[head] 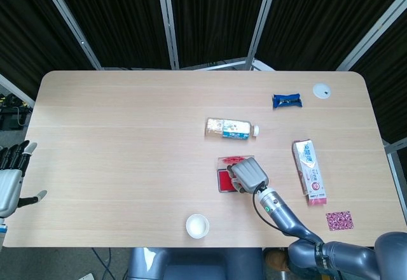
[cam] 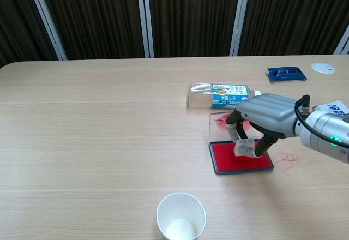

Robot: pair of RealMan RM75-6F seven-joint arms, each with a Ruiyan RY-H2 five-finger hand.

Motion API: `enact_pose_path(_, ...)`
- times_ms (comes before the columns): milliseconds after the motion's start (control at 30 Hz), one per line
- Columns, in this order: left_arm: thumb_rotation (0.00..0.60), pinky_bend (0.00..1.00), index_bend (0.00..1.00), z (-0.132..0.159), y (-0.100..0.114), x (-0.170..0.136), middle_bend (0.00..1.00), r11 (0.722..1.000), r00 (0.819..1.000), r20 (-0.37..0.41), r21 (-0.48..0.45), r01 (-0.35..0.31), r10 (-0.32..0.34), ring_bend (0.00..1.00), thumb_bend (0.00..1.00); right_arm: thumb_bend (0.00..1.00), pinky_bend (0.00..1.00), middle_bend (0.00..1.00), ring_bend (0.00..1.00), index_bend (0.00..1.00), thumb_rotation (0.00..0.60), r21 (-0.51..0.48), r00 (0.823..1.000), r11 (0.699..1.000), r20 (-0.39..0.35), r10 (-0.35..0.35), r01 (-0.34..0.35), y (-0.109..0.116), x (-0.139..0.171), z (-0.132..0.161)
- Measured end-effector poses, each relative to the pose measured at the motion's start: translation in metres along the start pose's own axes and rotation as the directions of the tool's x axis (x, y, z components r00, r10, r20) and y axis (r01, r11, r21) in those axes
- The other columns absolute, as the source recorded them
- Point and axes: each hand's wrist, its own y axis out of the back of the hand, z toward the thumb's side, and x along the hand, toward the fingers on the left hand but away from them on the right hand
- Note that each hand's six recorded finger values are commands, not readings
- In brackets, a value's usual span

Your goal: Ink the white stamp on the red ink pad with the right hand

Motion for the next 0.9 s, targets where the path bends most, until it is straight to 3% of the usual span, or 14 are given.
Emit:
enact_pose_path(567,0.600,0.00,0.00,0.001,0.000,-0.001,0.00,1.000,1.000,0.004,-0.001,0.004,-0.004,0.00,0.00,0.38,0.96,0.56,0.86,0.52,0.600,-0.004,1.000,1.000,0.016,0.014,-0.014,-0.005,0.001,-0.005)
enact_pose_path(900,0.600,0.00,0.00,0.001,0.000,-0.002,0.00,1.000,1.000,0.008,-0.002,0.006,-0.006,0.00,0.00,0.38,0.96,0.56,0.86,0.52,0.600,-0.098,0.999,0.994,0.032,-0.036,0.039,0.028,0.009,-0.015)
